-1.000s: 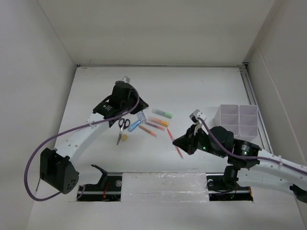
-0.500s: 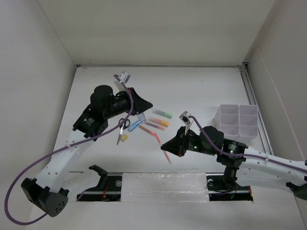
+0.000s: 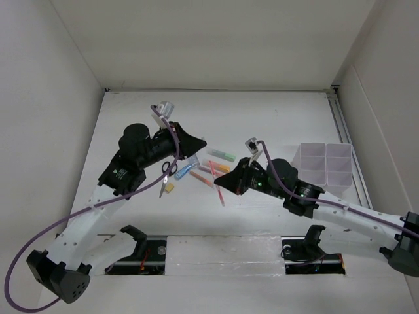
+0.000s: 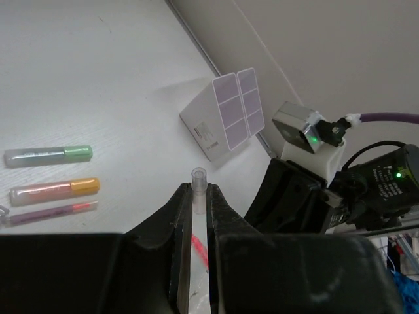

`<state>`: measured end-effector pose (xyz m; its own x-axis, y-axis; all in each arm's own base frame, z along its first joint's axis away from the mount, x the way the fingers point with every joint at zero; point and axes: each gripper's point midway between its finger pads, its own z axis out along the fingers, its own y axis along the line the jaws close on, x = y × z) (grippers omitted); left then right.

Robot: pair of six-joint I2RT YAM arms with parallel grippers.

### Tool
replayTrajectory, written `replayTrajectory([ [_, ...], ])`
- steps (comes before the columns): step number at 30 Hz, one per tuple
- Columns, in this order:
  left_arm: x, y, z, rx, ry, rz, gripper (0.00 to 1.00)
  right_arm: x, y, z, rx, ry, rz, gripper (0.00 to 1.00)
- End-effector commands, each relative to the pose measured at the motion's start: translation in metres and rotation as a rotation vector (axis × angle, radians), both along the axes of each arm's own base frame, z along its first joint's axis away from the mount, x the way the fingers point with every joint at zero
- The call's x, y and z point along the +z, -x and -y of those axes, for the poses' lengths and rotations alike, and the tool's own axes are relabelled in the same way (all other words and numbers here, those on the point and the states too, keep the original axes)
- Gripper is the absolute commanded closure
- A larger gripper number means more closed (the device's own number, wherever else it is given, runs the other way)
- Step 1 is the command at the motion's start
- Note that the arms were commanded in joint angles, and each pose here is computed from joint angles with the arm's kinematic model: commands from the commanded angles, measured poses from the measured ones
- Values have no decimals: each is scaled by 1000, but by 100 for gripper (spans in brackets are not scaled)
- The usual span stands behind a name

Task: Sort the stationery into containers
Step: Cap the pen

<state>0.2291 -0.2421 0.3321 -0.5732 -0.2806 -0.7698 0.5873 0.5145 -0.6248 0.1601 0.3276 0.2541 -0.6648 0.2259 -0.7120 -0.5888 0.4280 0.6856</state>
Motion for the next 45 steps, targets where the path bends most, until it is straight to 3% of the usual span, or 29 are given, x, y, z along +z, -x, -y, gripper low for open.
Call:
replayTrajectory([
  [1,30,-6,-11,82,42,89,100,36,7,-15,97,-143,64,100],
  [9,17,-22,-17,159,-2,56,100,54,11,-17,116,-202,137,100],
  [24,19,-6,-5,50,38,61,100,51,-3,-16,50,-198,185,100],
  [45,13,-7,-7,62,19,50,100,53,-32,-19,14,-185,210,100],
])
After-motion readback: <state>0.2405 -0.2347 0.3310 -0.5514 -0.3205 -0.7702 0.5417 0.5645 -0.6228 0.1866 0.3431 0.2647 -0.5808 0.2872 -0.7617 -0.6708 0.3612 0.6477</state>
